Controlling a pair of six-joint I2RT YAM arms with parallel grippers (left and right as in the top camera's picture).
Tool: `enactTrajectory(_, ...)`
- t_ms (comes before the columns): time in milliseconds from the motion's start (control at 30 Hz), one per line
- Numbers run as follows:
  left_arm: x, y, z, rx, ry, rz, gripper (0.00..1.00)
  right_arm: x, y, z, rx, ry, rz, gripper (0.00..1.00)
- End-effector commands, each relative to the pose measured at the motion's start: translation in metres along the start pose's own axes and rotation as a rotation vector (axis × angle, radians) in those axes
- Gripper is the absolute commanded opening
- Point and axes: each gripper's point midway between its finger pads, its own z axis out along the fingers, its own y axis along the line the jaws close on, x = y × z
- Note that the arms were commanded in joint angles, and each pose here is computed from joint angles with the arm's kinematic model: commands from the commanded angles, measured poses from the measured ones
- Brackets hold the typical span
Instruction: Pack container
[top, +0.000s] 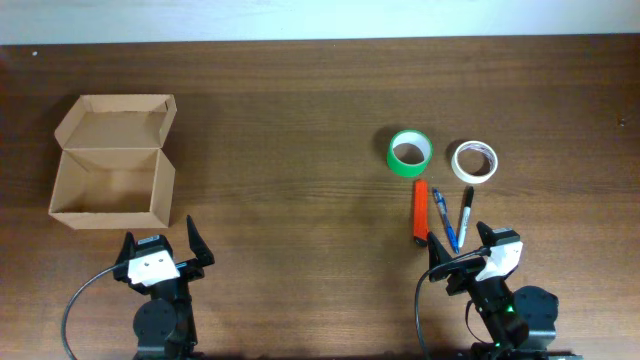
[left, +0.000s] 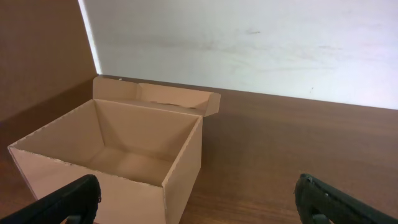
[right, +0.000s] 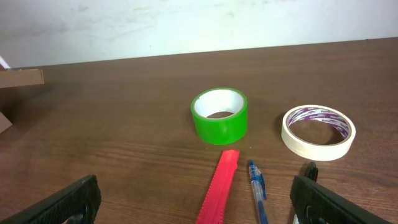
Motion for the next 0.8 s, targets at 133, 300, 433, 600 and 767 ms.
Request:
enactTrajectory(133,0.002,-0.001,0.0,0.007,0.003,0.009,1.0,0.002,-0.001,0.0,-0.001,-0.002,0.007,0.99)
enactTrajectory(300,0.002,-0.001,0.0,0.007,0.003,0.009,1.0,0.002,-0.001,0.0,-0.001,-0.002,0.008,0.99)
enactTrajectory(433,0.001,-0.001,0.0,0.008,0.002,0.008,1.0,0.002,-0.001,0.0,-0.001,-0.002,0.008,0.99)
enactTrajectory(600,-0.006,-0.01,0.0,0.056,-0.027,-0.002,1.0,0.002,-0.001,0.0,-0.001,-0.002,0.007,0.99)
enactTrajectory(767,-0.028,-0.049,-0.011,0.291,-0.069,-0.008,1.0,-0.002,-0.004,0.0,0.016,-0.017,0.003,0.99)
